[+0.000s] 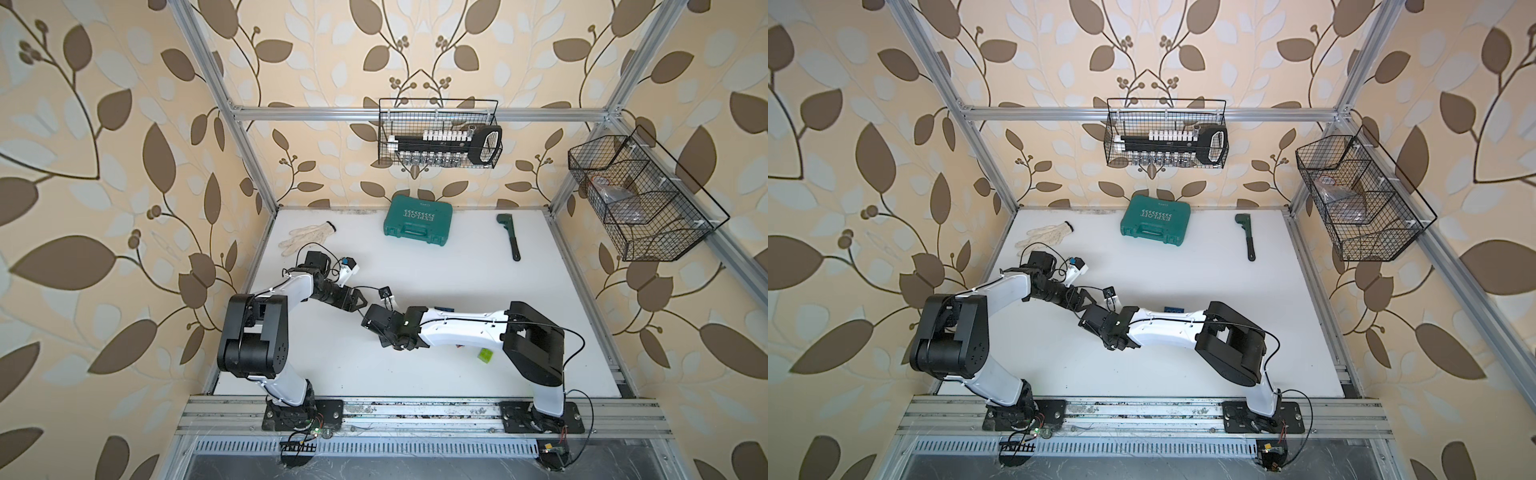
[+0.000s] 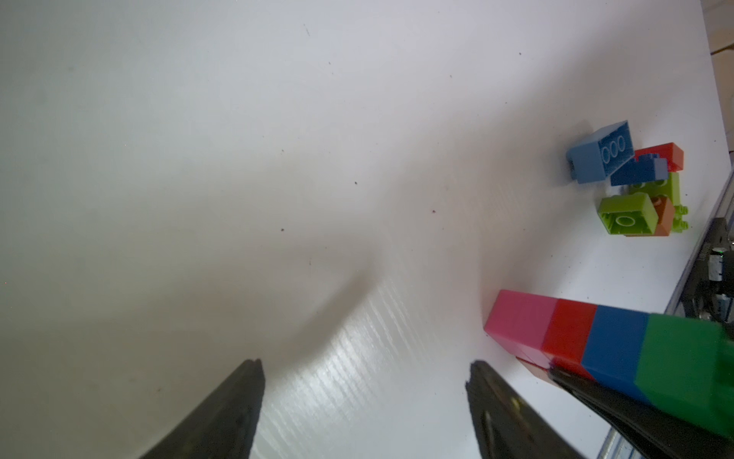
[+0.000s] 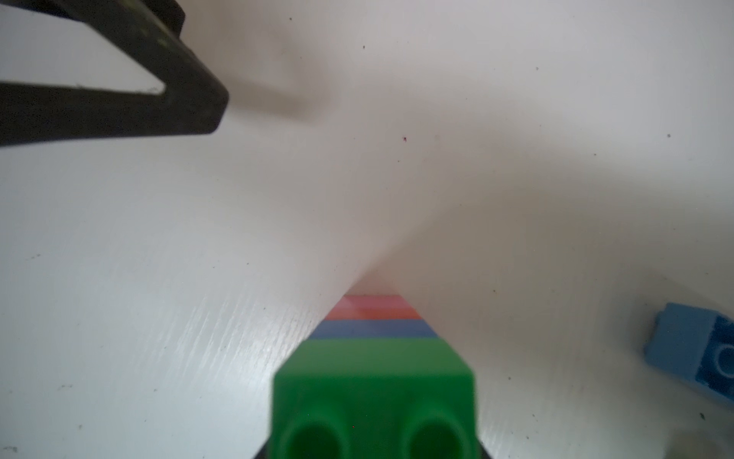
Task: Assemble the letter h with lego
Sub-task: Assemble the lego brick with the lego brick.
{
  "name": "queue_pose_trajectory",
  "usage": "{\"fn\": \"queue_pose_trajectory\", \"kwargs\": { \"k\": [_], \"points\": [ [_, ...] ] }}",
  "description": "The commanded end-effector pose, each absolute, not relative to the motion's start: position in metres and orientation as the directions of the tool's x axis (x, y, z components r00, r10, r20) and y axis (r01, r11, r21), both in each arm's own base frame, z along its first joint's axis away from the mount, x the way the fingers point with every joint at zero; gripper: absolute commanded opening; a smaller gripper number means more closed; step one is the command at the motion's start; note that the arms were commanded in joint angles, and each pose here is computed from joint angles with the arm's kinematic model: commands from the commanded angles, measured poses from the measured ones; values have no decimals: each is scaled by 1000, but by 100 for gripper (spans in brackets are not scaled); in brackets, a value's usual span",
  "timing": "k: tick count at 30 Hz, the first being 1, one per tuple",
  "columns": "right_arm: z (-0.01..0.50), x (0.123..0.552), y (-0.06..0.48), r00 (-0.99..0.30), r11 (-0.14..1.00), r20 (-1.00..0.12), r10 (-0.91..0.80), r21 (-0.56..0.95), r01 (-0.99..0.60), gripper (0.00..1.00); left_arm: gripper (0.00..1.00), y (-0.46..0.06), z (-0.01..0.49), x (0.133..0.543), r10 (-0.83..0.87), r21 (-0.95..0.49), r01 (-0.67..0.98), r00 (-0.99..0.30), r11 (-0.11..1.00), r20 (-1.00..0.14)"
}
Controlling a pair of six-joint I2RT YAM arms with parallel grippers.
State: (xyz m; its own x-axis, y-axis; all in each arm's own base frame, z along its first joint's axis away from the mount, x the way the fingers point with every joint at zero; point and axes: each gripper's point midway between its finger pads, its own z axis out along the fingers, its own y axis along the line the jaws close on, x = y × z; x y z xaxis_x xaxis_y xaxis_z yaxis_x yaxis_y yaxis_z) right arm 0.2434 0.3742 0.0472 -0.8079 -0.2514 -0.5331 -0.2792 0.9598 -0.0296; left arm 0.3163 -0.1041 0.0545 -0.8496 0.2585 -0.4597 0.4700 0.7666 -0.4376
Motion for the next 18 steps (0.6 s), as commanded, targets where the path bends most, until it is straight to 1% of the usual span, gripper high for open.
{"fn": "queue_pose_trajectory", "kwargs": {
  "k": [1,5,12,16,17,18],
  "points": [
    [-30,189,317,-889,913,-240,-389,-230,-338,0,83,-102,70,323,250,-423,486,-829,764,-501],
    [-26,192,320,-874,908,-267,-406,-224,-354,0,83,-104,73,324,248,-428,491,-825,759,-507],
    [8,214,343,-826,896,-348,-444,-175,-408,9,83,-105,79,322,252,-424,507,-813,750,-525],
    [19,222,351,-817,895,-369,-443,-130,-427,13,83,-107,83,321,255,-427,518,-806,741,-535],
    [21,223,352,-815,894,-373,-443,-124,-430,15,83,-107,84,321,255,-427,520,-804,740,-537],
    [23,223,354,-812,893,-376,-445,-118,-435,18,83,-107,86,321,255,-425,522,-801,739,-541]
  ]
}}
